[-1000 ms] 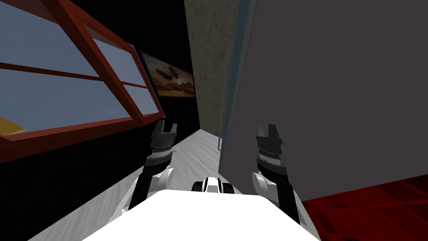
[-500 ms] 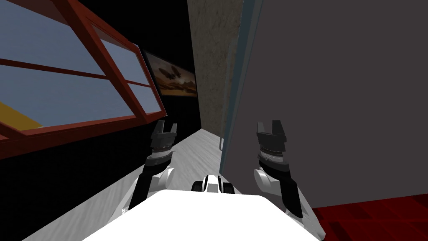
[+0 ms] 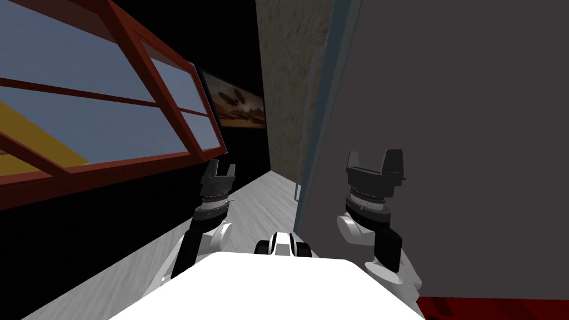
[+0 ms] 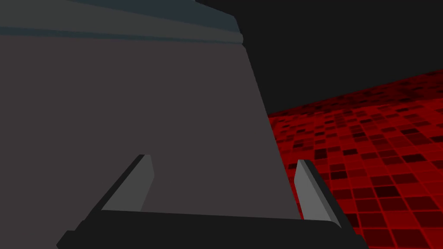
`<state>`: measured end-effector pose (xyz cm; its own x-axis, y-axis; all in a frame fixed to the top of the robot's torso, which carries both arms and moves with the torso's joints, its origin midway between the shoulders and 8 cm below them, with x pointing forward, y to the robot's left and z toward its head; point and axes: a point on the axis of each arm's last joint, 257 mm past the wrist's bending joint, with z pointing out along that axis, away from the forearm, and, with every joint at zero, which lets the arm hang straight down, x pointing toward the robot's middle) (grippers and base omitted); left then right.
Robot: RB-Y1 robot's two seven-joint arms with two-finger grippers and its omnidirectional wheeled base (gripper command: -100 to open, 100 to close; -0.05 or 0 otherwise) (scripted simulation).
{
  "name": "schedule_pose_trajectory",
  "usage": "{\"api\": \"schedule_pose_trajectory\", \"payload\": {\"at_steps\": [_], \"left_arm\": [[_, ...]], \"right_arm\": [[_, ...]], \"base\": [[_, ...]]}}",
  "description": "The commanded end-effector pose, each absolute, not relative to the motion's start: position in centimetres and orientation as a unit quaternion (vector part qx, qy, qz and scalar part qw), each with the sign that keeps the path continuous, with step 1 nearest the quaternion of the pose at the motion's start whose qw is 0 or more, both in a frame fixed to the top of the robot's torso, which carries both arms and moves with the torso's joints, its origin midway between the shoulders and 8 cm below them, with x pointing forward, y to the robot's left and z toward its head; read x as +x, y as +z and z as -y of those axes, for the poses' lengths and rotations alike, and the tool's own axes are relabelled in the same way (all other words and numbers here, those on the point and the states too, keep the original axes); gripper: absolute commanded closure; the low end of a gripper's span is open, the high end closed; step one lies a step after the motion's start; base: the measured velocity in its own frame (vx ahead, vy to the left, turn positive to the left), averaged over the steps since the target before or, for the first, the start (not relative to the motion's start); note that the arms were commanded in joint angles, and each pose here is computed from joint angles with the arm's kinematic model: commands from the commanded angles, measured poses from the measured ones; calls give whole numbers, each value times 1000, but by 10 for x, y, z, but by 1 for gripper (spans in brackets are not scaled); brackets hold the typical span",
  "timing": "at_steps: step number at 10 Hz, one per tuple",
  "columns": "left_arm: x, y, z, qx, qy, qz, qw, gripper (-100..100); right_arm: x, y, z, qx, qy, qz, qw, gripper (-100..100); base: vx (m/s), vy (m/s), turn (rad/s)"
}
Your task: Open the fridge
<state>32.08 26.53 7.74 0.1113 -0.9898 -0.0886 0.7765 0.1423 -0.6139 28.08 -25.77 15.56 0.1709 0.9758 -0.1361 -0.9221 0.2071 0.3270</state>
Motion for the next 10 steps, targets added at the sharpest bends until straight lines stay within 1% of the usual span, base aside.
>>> {"api": "schedule_pose_trajectory", "payload": {"at_steps": [1, 3, 10], "left_arm": [[321, 77, -265, -215, -619, -248, 714, 0], [321, 77, -265, -215, -619, -248, 714, 0], [321, 77, -265, -215, -619, -248, 714, 0]], "right_arm": [[267, 177, 259, 60, 646, -122, 751, -100], [242, 202, 262, 22, 673, -63, 737, -100], [191, 244, 286, -34, 730, 79, 678, -100]], "base": [[15, 4, 72], [26, 10, 185], [19, 4, 106]]}}
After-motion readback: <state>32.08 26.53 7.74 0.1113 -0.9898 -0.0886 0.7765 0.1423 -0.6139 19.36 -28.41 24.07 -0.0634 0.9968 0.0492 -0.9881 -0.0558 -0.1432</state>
